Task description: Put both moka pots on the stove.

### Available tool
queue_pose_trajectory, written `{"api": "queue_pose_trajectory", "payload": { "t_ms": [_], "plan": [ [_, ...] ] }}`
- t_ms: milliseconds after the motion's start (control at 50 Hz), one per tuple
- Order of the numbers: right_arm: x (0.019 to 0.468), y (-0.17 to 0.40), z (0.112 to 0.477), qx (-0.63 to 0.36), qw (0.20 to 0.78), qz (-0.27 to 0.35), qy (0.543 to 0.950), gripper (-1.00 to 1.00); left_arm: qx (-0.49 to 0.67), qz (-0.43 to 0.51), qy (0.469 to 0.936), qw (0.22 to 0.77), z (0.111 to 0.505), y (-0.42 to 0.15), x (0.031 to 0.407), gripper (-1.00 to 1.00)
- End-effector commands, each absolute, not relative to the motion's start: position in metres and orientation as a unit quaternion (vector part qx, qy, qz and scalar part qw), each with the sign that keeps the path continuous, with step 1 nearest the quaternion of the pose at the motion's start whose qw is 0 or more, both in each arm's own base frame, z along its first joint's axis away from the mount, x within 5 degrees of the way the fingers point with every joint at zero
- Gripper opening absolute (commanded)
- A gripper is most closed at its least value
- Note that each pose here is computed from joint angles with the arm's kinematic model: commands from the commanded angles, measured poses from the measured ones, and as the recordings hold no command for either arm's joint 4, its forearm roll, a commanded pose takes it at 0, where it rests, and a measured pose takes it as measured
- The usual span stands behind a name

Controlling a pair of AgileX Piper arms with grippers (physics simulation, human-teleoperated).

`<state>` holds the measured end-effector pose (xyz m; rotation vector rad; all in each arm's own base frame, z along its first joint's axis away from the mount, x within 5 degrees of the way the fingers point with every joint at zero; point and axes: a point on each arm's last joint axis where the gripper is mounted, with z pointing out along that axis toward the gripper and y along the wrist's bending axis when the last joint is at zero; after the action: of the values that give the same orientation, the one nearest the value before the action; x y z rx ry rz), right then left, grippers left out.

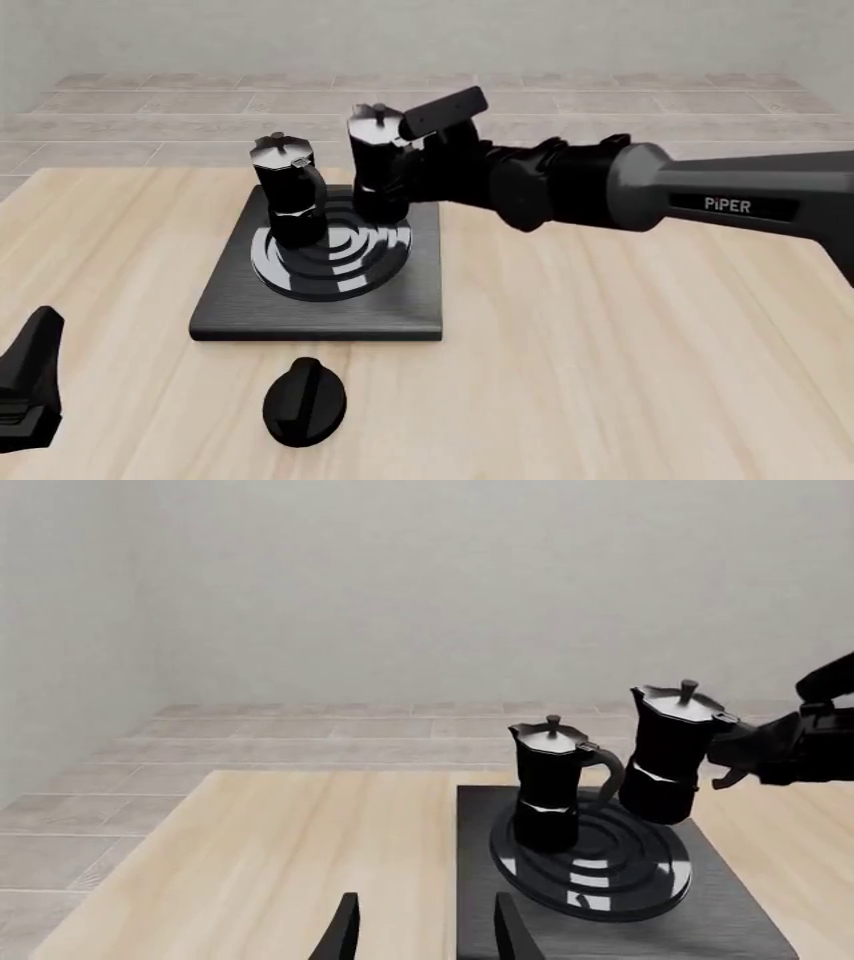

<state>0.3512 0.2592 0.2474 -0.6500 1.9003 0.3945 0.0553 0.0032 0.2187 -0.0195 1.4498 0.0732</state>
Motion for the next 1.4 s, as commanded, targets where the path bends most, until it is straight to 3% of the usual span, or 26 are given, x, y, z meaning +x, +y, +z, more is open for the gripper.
{"api": "queue_pose_trajectory", "payload": {
  "t_ms": [20, 900, 1400],
  "plan": [
    [0.352, 0.262, 0.258, -0.262, 0.537, 0.176, 0.782, -1.00, -0.009, 0.034, 0.663, 0.748, 0.218, 0.003, 0.055, 1.00],
    [0.352, 0.267, 0.221, -0.269, 0.515, 0.172, 0.796, -1.00, -0.012, 0.034, 0.661, 0.749, 0.220, 0.004, 0.055, 1.00],
    [0.350, 0.268, 0.222, -0.269, 0.513, 0.174, 0.796, -1.00, -0.013, 0.034, 0.661, 0.750, 0.219, 0.004, 0.055, 1.00]
  ]
}}
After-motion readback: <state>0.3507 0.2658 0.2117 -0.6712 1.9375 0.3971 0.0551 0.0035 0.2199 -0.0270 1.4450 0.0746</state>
